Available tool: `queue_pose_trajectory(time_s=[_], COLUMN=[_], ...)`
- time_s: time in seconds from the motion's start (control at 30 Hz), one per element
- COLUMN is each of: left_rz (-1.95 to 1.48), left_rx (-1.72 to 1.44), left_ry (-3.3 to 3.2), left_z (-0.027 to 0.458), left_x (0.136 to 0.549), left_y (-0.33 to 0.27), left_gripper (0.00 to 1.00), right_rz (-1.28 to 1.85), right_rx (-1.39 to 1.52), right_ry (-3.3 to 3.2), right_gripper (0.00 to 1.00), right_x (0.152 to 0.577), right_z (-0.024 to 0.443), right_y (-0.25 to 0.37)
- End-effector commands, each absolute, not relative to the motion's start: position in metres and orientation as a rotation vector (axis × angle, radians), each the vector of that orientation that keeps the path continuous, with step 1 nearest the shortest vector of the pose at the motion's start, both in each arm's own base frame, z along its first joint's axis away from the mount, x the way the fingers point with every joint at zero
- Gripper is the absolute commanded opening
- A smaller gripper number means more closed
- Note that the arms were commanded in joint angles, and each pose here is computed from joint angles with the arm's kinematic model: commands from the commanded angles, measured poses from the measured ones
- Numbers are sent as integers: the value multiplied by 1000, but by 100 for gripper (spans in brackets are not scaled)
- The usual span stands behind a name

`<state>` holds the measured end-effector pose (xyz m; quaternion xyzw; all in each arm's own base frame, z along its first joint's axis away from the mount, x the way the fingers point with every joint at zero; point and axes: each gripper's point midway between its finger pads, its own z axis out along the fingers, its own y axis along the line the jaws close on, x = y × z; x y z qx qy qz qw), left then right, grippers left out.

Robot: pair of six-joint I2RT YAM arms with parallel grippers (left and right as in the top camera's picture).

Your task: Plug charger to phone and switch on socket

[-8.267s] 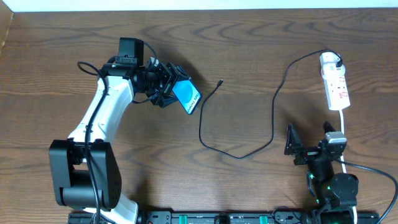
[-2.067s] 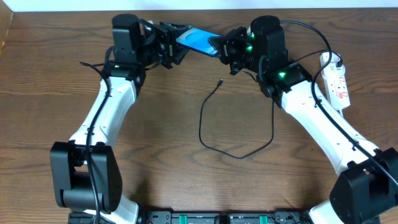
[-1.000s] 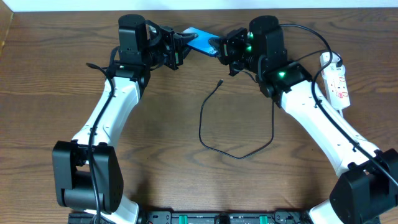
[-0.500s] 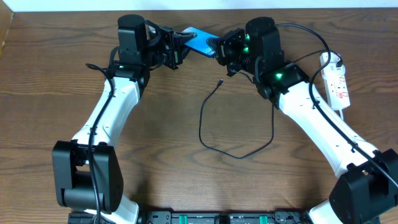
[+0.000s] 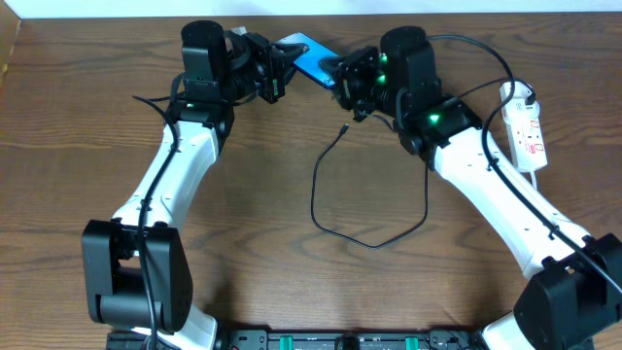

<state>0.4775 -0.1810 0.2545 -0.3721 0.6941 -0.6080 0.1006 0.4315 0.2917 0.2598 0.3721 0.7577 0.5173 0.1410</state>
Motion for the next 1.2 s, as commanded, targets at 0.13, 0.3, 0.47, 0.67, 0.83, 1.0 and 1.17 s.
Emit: queue_pose_trajectory(time_s=[0.13,0.3,0.47,0.67,0.83,1.0,1.17], left_rz=[-1749,-1710,-1666,-1708,-1839,-1870,-1767], left_rx=[-692,-488,-342,-199,-9,30,-100], left_ry=[2075,2112,2202,2315,2284,2314,2446], left_z=[278,275,255,233,244,242,217], left_x=[468,459,443,412,390,379,375], left_y=[-187,-186,-178,-176,-192,-209,-218], left_gripper=[7,7,7,7,7,7,7], right_rz=[1353,1156,998,809,730,733,785], right_rx=[862,507,157,-158,-215,-227,-250], right_ry=[2271,2272,2299,2385,2513,2620,2615], right_gripper=[54,72,91,82,72,63,56], right_x=[425,437,438,423,404,391,390], right_z=[242,240,231,204,175,147,146], right_y=[293,274,255,238,235,240,249])
